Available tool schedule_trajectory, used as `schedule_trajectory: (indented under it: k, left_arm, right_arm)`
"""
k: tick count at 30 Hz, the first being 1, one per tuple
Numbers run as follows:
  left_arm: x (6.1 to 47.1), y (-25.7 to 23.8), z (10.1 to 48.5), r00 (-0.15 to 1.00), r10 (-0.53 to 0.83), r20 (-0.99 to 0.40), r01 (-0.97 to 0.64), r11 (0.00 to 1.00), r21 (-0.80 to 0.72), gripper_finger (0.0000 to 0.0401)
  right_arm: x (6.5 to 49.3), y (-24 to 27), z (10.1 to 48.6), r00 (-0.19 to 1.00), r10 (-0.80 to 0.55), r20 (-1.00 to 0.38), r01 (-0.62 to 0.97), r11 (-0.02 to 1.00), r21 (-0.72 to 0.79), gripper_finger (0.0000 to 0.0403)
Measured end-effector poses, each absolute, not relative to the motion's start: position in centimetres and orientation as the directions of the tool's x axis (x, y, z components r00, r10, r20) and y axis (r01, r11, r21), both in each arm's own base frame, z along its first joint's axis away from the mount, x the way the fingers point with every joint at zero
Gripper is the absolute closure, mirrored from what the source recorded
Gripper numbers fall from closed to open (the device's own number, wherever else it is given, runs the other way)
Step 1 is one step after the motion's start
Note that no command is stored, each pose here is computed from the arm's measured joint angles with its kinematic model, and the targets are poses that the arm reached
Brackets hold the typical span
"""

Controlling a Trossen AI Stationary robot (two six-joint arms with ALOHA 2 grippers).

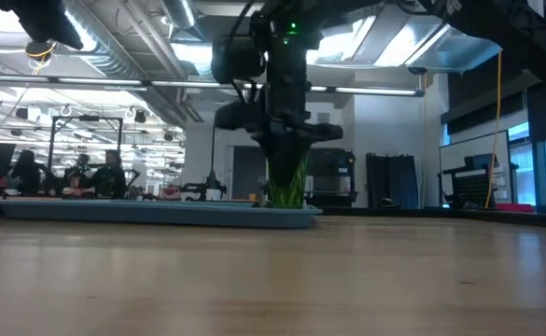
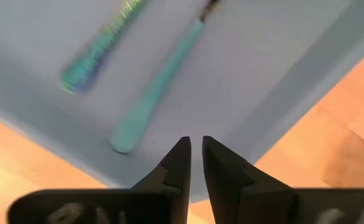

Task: Pick and place plate/cup/fork/spoon on tray
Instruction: Move the green glass to the top left of the blue tray

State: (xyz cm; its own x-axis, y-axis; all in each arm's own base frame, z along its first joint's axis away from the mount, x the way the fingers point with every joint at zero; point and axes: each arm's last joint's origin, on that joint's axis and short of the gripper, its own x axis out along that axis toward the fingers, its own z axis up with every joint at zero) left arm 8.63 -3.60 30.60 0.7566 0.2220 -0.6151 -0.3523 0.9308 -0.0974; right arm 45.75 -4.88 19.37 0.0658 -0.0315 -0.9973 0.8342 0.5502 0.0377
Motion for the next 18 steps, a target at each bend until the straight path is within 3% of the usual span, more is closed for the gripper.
schedule_trajectory:
  k: [9, 18]
  left_arm:
    - [10.3, -4.0, 31.2, 0.8, 0.249, -0.546, -0.399, 0.9, -0.175, 0.0345]
    - [10.7, -3.4, 31.5, 0.802, 0.291, -0.522, -0.452, 0.866, -0.211, 0.0345]
  right_arm:
    - [44.7, -3.8, 15.9, -0.011, 0.029, -1.0, 0.771, 0.637, 0.01, 0.0397]
    - [44.4, -2.9, 14.6, -0.022, 0.066, -0.998, 0.714, 0.699, 0.031, 0.0397]
